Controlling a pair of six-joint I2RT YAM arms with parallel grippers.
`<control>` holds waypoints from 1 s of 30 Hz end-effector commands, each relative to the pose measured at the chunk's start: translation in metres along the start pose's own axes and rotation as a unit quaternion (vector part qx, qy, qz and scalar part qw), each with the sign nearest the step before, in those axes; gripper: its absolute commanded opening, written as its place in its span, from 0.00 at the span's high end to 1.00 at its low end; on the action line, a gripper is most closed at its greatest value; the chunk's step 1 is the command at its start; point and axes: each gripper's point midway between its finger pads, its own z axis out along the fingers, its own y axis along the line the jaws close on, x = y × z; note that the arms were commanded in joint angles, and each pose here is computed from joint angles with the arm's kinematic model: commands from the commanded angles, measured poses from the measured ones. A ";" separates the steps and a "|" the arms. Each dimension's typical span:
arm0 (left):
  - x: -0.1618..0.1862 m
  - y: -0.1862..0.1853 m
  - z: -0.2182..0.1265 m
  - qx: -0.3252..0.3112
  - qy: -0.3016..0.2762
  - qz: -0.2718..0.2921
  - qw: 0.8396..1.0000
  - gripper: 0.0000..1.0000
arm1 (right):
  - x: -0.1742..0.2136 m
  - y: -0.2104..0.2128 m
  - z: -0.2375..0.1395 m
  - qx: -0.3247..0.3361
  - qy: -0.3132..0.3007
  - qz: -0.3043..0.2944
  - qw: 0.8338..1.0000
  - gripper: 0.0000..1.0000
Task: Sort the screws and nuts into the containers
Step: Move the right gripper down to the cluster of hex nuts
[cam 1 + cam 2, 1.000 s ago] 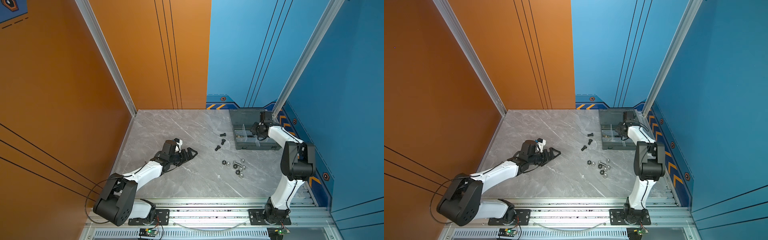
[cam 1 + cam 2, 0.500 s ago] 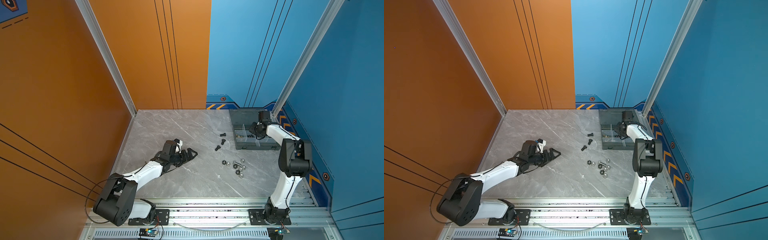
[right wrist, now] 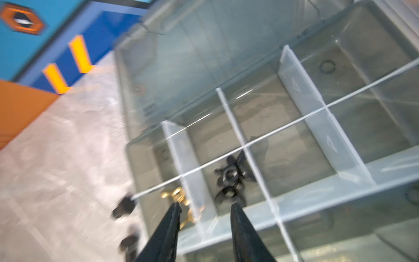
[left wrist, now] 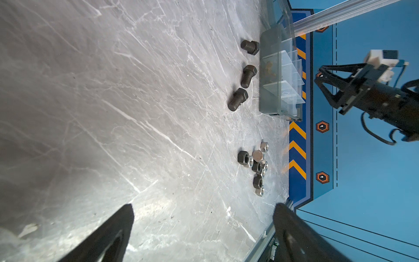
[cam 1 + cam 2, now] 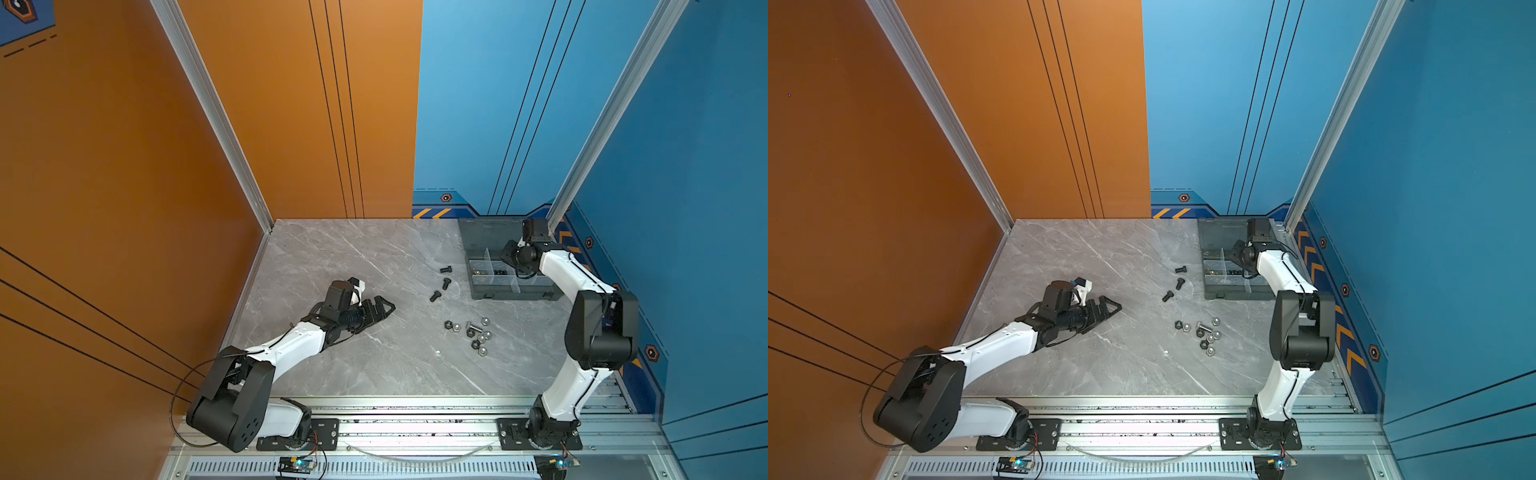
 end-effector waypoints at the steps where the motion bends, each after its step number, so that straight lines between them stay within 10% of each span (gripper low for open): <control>1: -0.003 -0.006 -0.004 0.005 -0.010 0.010 1.000 0.02 | 0.021 0.019 -0.031 -0.036 0.021 -0.013 0.999 0.57; 30: 0.000 -0.008 0.000 0.001 -0.008 0.004 1.000 0.02 | 0.186 0.064 -0.096 -0.083 0.105 -0.115 0.984 0.45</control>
